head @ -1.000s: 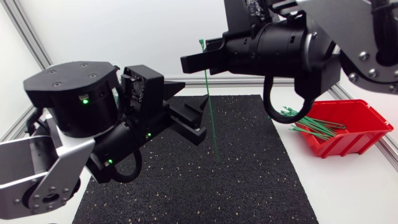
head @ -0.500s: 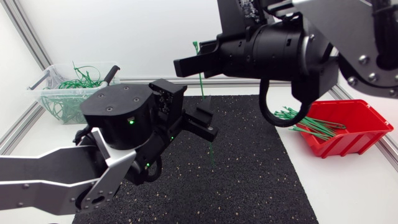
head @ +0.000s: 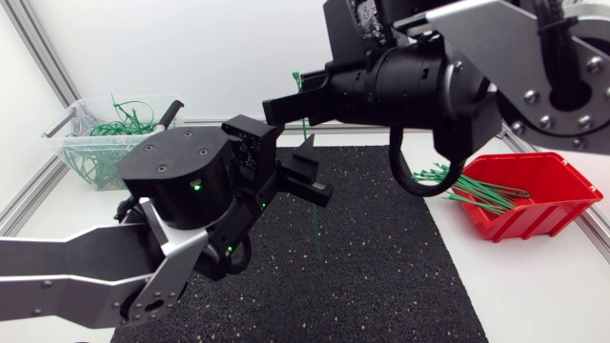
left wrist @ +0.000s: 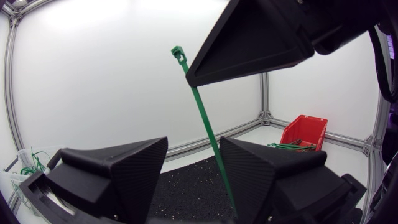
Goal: Take a green cable tie from the red box, thread the tail through the head to close it, then place it in the transparent bin on the left.
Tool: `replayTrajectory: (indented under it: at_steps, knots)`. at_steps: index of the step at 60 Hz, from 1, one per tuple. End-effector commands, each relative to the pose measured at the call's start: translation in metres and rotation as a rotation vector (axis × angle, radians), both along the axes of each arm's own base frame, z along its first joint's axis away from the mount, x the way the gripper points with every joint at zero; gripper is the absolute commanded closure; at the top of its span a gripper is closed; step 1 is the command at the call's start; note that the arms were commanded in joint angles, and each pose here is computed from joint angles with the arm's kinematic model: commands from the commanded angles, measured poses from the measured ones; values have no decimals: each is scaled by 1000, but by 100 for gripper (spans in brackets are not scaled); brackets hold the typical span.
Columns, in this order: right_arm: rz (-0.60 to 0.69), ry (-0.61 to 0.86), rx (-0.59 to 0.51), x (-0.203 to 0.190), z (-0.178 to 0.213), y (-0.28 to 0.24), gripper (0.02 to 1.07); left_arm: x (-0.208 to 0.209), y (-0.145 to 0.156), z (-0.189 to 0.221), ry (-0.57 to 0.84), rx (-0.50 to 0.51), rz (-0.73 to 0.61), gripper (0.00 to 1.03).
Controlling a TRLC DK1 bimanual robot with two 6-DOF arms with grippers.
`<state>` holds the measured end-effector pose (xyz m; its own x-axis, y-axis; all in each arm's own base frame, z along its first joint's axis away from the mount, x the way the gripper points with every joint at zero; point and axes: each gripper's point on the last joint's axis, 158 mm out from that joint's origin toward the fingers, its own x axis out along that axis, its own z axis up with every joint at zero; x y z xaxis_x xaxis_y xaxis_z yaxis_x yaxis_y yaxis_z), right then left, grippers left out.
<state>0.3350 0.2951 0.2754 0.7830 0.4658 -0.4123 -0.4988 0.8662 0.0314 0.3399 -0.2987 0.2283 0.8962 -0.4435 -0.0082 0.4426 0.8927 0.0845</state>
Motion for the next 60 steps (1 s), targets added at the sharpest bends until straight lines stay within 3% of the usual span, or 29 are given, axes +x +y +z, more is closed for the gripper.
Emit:
replayTrajectory:
  at_steps: [1, 8, 23, 35, 51, 60]
  knots:
    - [-5, 18, 14, 1, -3, 6, 101, 3, 3, 6, -27, -3, 22, 63]
    - [-4, 21, 11, 1, -4, 6, 101, 2, 3, 9, -46, 5, 24, 80]
    - [-4, 22, 5, 1, -6, 7, 101, 0, 3, 10, -57, 8, 22, 99]
    - [5, 11, 7, 0, -5, 10, 100, -6, 3, 13, -70, 16, 11, 99]
    - [13, -17, 15, -1, 8, 0, 66, -6, 10, 20, -79, 9, -36, 99]
    - [49, 0, 66, 1, 18, -14, 60, -4, 22, 26, -55, -2, -88, 99]
